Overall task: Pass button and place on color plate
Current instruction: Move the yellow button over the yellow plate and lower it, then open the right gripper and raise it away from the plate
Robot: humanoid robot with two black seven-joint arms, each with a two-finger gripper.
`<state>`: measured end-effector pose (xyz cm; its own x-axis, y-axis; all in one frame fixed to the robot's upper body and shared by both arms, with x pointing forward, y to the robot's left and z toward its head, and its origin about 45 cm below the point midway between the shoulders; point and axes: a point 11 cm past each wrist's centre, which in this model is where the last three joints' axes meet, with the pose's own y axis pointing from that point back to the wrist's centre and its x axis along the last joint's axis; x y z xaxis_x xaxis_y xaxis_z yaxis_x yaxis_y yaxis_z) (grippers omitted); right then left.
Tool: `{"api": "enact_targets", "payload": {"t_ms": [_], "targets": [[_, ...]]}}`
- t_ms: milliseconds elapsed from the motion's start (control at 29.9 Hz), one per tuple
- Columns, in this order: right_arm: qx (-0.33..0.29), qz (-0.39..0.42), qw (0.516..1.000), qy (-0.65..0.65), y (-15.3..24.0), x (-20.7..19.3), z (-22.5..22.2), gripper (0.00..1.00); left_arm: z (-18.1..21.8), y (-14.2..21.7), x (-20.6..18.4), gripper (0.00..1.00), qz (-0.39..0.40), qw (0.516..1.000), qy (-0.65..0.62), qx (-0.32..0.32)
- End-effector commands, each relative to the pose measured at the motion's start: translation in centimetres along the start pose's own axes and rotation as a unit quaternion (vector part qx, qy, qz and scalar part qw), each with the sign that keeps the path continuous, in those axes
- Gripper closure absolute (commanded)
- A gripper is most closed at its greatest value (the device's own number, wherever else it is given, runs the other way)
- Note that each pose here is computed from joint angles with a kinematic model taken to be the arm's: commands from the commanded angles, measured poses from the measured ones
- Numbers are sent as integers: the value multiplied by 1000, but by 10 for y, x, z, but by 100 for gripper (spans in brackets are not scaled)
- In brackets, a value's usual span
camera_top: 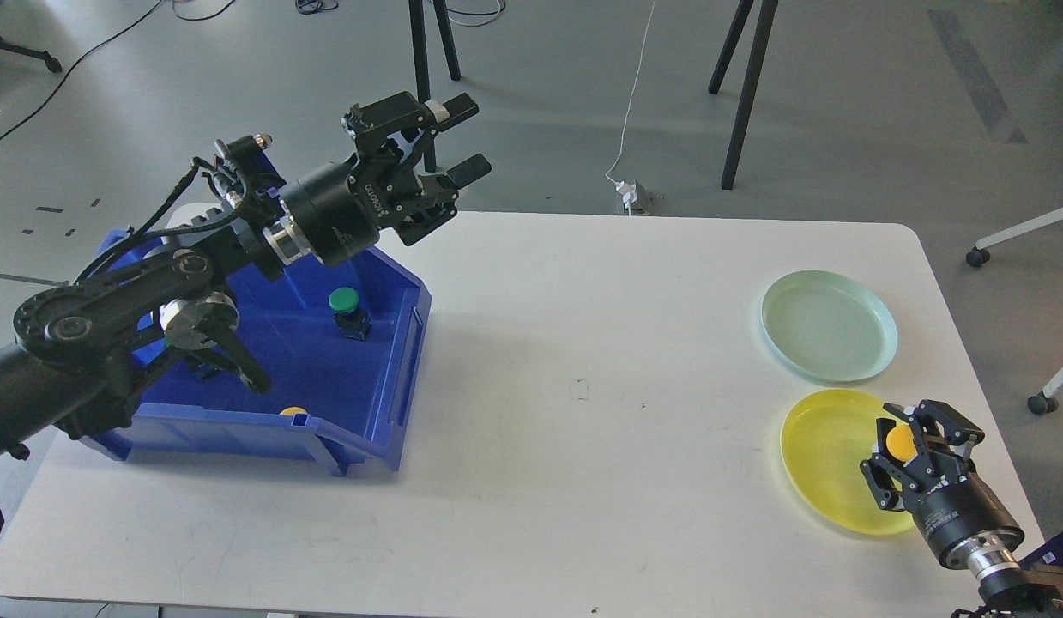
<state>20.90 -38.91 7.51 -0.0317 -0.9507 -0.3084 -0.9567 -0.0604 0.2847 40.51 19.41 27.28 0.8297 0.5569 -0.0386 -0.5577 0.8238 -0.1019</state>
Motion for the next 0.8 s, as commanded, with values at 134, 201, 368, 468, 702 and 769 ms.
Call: {"api": "enact_targets", "payload": {"t_ms": [134,201,368,468,702,769], "targets": [[2,-3,1000,-4,-1,-2,-1,53,0,0,0,27,0,1000,0,0],[4,-3,1000,-6,-1,-3,-2,49,0,0,0,27,0,1000,0,0],[5,-6,1000,-7,-2,-4,-3,37,0,0,0,27,0,1000,0,0],[10,-14,1000,-10,-3,-9,-5,33,0,0,0,27,0,1000,1,0],[45,-76,996,-24,-18,-50,-34,1,0,0,0,26,0,1000,1,0],[63,-100,993,-21,-31,-64,-53,1,0,0,1,25,1,1000,0,0]]}}
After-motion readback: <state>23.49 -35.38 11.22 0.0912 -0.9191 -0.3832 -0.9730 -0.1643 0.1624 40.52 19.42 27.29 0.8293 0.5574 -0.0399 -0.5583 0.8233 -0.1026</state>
